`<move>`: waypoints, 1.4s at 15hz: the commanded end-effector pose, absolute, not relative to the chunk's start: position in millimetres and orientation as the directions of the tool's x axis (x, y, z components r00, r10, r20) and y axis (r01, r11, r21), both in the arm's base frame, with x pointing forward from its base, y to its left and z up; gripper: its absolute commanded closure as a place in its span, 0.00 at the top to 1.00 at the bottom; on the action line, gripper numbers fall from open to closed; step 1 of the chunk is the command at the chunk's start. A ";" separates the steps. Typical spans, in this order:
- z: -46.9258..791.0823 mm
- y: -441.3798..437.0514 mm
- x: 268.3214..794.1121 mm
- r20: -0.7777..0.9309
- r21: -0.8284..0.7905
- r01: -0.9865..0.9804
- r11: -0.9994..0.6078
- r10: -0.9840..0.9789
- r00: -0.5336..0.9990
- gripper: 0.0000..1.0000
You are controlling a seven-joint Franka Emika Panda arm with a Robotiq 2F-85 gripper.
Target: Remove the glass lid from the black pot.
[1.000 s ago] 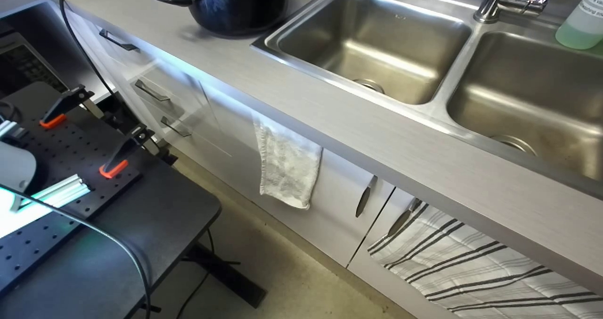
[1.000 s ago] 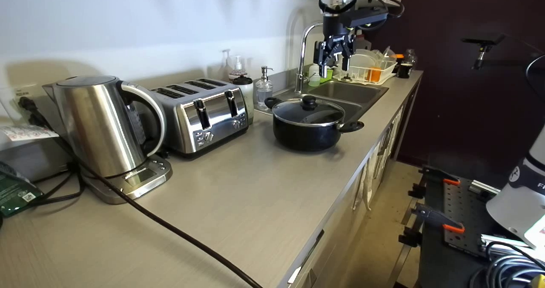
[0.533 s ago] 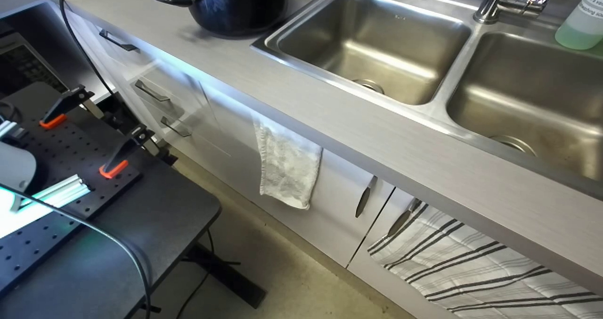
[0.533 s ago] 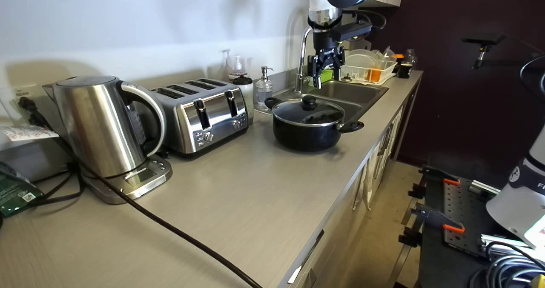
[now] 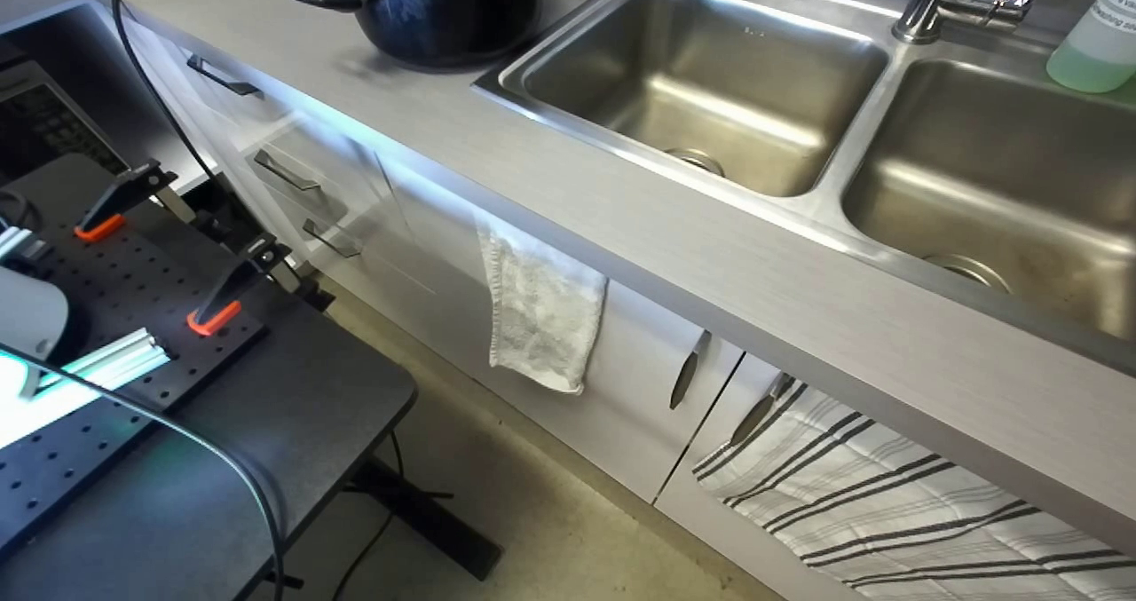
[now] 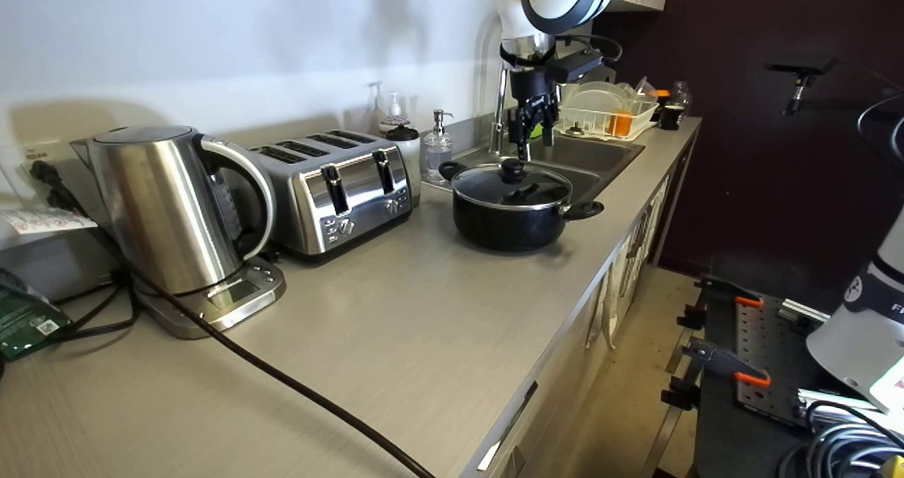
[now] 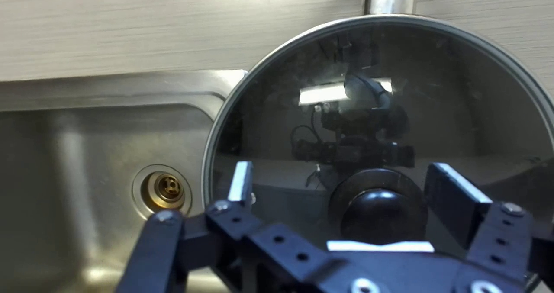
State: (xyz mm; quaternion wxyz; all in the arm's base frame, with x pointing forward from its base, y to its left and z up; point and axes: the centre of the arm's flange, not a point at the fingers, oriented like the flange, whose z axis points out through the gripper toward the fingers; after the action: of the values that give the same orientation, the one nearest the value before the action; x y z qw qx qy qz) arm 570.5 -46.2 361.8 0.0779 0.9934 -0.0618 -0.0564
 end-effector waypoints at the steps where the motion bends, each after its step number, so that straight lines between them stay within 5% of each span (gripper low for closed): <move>1: 357.2 -44.4 585.4 -0.107 0.177 -0.021 -0.984 -0.040 0.993 1.00; 10: 344.2 -33.6 593.8 -0.060 0.156 0.081 -0.984 0.073 0.996 1.00; 11: 344.4 -33.2 593.9 -0.053 0.153 0.089 -0.984 0.081 0.995 0.93; 12: 344.4 -32.9 594.6 -0.049 0.152 0.095 -0.984 0.088 0.995 0.74; 18: 346.6 -31.8 594.9 -0.033 0.146 0.123 -0.982 0.119 0.992 0.28; 21: 347.5 -31.9 594.2 -0.033 0.143 0.126 -0.982 0.122 0.992 0.24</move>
State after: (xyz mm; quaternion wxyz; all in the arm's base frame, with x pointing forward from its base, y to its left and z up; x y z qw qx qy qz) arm 592.5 -27.7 345.0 0.0738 0.9958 0.0505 -0.0219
